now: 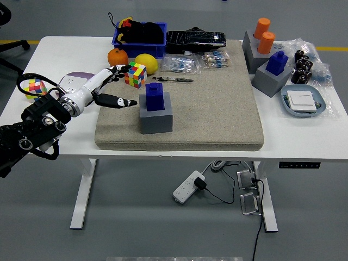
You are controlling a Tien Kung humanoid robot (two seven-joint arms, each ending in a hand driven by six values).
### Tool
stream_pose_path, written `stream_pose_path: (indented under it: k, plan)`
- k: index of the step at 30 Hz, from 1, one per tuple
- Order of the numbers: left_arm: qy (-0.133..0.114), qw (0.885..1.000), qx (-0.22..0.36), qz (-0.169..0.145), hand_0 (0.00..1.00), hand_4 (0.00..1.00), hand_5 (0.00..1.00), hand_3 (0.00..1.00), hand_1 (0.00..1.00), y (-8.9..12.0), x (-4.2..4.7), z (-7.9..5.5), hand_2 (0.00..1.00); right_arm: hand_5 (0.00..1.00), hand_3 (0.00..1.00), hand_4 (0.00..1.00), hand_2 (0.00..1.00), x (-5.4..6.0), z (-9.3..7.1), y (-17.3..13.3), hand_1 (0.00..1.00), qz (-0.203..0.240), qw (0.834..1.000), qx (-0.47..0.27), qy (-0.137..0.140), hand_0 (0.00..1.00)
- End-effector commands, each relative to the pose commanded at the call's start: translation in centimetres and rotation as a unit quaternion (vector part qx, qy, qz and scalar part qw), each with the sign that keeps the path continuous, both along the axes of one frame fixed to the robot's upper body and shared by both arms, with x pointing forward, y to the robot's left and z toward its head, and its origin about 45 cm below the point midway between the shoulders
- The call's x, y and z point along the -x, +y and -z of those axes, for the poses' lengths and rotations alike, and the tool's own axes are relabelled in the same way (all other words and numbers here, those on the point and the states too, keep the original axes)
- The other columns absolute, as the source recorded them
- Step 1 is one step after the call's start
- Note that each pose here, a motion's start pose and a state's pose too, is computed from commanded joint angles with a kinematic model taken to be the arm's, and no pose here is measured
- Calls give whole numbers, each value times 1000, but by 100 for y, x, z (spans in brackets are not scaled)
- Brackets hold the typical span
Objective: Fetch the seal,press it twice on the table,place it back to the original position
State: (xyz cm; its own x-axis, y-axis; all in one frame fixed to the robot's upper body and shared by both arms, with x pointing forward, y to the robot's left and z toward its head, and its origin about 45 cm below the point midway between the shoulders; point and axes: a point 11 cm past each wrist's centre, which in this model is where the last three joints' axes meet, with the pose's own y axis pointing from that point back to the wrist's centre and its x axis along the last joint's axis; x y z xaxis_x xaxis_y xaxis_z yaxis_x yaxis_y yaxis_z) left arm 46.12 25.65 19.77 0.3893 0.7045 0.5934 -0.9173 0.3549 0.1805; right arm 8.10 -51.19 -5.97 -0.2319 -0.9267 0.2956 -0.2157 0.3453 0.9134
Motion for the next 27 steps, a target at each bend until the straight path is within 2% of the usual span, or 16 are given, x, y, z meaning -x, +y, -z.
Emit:
stream_pose_path:
  k: [13, 14, 19, 20, 27]
  plan:
    - [7, 1000, 17, 2, 891, 955, 90, 961, 916, -209, -29, 54, 931, 512, 697, 735, 688, -20, 6, 18, 719, 0, 1000, -2, -1, 819]
    - [8, 1000, 19, 2, 877, 947, 37, 945, 888, -229, -33, 54, 894, 510, 697, 735, 688, -24, 4, 17, 719, -1, 1000, -2, -2, 819]
    - [12, 999, 30, 4, 877, 947, 37, 945, 888, -318, -36, 68, 894, 510, 697, 735, 688, -19, 6, 17, 719, -1, 1000, -2, -1, 819]
    - [13, 999, 33, 4, 838, 927, 2, 926, 859, -333, -35, 72, 846, 511, 697, 735, 688, -16, 7, 19, 719, -1, 1000, -3, 0, 819]
    - [17, 999, 47, 7, 815, 921, 2, 922, 846, -448, -29, 92, 824, 512, 697, 736, 687, -22, 10, 28, 719, -2, 1000, -3, -1, 819]
